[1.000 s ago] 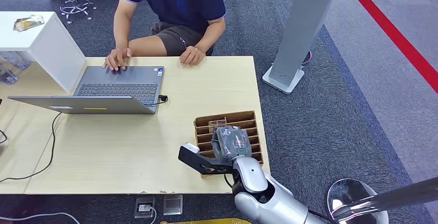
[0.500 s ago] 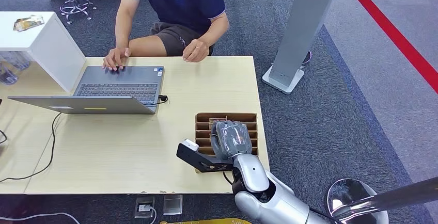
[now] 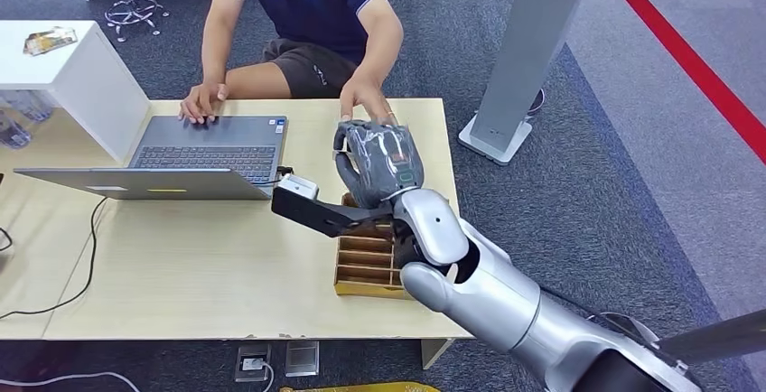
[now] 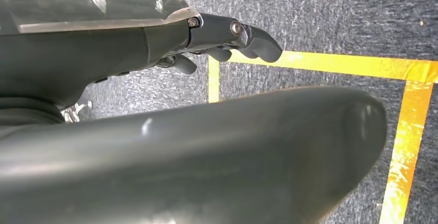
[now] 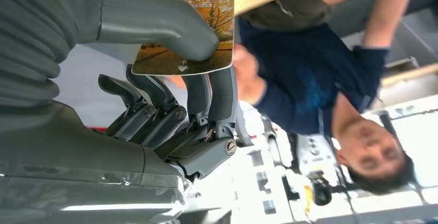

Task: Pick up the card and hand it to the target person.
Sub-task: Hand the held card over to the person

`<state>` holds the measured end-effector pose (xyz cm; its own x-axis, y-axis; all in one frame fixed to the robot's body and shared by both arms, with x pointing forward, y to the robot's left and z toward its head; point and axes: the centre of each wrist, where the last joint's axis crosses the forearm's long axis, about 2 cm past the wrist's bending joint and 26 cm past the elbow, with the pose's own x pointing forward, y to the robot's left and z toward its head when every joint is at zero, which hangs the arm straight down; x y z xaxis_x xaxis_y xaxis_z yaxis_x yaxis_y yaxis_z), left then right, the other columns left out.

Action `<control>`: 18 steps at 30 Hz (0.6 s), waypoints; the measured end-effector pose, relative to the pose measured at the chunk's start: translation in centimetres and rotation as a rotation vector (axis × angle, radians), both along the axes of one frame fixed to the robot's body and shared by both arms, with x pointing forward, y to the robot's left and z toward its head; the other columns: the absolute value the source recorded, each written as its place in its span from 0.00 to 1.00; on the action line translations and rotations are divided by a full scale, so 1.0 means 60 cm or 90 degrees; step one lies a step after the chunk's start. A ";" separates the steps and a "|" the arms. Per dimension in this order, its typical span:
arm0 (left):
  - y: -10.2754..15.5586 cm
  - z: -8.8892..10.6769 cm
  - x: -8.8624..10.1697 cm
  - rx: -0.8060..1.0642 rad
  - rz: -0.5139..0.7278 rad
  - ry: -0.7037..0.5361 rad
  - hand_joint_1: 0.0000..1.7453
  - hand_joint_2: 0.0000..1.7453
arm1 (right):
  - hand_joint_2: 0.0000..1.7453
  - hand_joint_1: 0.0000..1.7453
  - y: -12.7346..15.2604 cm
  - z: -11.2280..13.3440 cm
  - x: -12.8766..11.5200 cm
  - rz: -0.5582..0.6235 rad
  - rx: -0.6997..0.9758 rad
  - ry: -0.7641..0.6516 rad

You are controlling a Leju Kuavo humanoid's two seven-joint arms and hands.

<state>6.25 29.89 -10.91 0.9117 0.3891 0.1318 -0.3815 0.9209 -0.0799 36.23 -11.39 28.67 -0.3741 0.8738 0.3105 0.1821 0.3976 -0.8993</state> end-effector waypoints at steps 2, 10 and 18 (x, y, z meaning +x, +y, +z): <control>0.000 0.000 0.000 -0.001 -0.002 0.000 0.00 0.00 | 1.00 1.00 0.011 0.012 0.016 0.018 -0.006 -0.011; 0.000 0.000 0.003 -0.004 -0.009 -0.010 0.00 0.00 | 1.00 1.00 0.063 0.001 0.072 0.046 -0.066 -0.013; 0.003 0.000 0.002 -0.004 -0.005 -0.006 0.00 0.00 | 1.00 0.25 0.087 -0.051 0.081 0.032 -0.133 0.031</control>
<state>6.39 30.07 -10.88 0.9134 0.3831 0.1379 -0.3737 0.9232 -0.0895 41.08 -6.15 25.60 -0.4079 0.9016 0.1437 0.1210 0.2094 -0.9703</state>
